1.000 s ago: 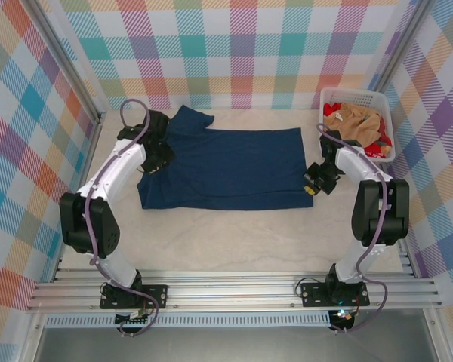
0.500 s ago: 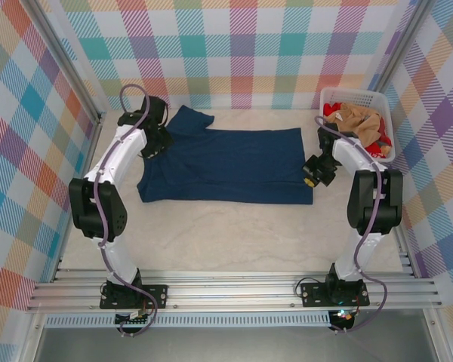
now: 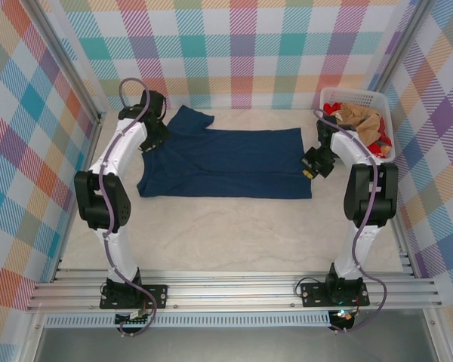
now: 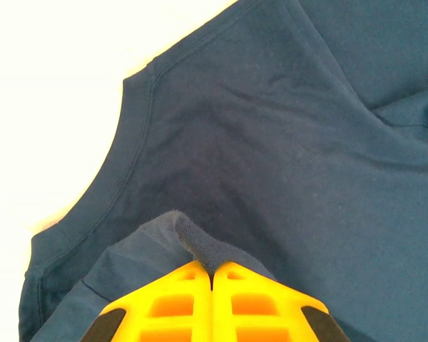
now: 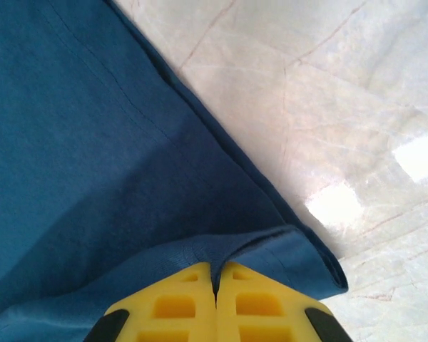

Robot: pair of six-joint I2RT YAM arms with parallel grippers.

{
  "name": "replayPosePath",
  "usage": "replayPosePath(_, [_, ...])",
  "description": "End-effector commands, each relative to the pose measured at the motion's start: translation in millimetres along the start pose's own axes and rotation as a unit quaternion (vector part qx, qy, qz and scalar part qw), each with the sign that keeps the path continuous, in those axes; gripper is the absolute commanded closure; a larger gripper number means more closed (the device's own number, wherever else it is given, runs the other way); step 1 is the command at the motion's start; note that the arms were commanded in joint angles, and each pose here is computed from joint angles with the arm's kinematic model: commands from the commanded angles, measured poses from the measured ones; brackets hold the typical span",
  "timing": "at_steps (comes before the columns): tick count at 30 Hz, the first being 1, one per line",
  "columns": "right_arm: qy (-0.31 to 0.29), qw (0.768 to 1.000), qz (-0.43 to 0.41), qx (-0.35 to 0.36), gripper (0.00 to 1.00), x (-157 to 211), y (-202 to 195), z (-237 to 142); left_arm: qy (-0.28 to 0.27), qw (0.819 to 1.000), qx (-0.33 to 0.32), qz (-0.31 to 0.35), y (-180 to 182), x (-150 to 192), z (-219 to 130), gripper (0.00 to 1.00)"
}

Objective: Fold and stack the t-shirts

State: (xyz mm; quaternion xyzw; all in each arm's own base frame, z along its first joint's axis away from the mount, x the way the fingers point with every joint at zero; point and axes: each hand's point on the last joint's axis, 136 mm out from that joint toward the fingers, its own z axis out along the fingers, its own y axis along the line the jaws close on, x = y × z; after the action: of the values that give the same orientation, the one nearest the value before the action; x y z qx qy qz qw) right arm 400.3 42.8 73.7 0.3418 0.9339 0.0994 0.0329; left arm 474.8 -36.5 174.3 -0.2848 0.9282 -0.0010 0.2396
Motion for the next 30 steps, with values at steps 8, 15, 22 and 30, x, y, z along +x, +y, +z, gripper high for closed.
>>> replayPosePath(8, [0.005, 1.0, -0.013, 0.002, 1.0, -10, 11, 6, -0.001, 0.999, -0.032, 0.006, 9, -13, 16, 1.0])
replayPosePath(15, [0.013, 1.0, -0.019, -0.002, 0.99, -13, 17, 12, 0.0, 0.999, -0.037, 0.007, 11, -17, 23, 1.0])
replayPosePath(22, [-0.027, 0.998, -0.052, -0.035, 0.68, -25, 33, -12, -0.002, 1.0, -0.021, 0.003, 9, -31, 17, 0.63])
replayPosePath(30, [-0.045, 0.994, -0.083, -0.055, 0.59, 13, 24, -45, 0.047, 0.996, -0.044, -0.068, 61, 25, -9, 0.47])
